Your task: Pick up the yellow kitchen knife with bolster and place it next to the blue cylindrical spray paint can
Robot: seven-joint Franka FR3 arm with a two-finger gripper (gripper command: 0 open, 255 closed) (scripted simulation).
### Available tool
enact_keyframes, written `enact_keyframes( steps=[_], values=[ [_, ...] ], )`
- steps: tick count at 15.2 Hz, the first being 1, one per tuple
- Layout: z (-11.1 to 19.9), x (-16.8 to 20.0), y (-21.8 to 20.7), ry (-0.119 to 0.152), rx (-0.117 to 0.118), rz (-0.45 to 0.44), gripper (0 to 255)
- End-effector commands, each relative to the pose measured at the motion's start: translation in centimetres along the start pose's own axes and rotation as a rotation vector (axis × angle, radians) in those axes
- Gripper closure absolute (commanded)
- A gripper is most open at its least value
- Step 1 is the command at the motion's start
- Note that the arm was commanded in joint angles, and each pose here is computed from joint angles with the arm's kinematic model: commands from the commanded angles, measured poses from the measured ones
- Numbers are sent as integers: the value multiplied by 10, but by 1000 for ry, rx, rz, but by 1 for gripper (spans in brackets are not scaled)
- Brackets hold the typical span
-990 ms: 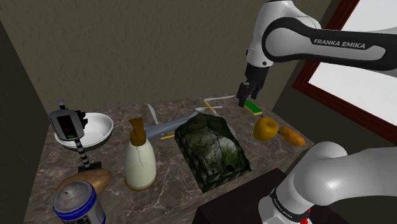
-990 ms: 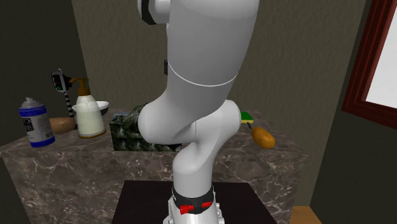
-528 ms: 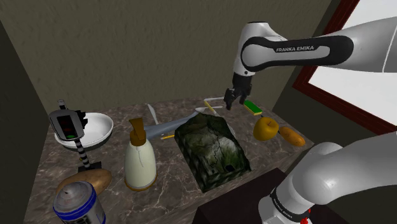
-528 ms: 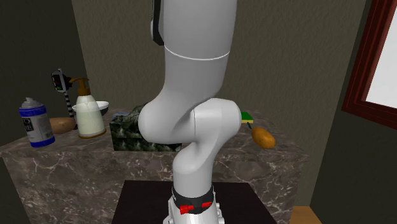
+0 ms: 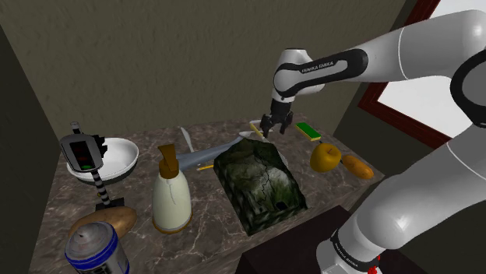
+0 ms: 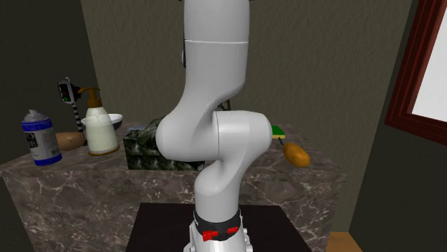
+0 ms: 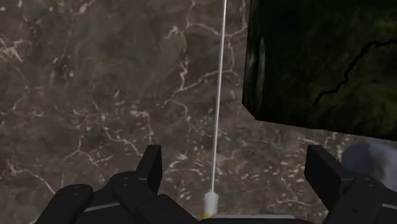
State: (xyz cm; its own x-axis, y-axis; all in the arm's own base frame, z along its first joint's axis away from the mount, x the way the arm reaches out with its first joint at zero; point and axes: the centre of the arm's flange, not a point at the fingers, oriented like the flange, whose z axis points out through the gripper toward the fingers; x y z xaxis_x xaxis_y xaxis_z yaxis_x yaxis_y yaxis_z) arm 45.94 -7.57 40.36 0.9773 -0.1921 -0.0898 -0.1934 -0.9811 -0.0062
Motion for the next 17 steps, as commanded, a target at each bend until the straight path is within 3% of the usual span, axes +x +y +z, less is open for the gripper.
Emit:
enact_keyframes(
  steps=[1,3,10,17],
  values=[
    [20,20,8,-5,15,32,0],
    [33,34,13,-9,26,53,0],
    [70,33,13,-9,26,53,0],
    [73,33,12,-9,26,53,0]
  ],
)
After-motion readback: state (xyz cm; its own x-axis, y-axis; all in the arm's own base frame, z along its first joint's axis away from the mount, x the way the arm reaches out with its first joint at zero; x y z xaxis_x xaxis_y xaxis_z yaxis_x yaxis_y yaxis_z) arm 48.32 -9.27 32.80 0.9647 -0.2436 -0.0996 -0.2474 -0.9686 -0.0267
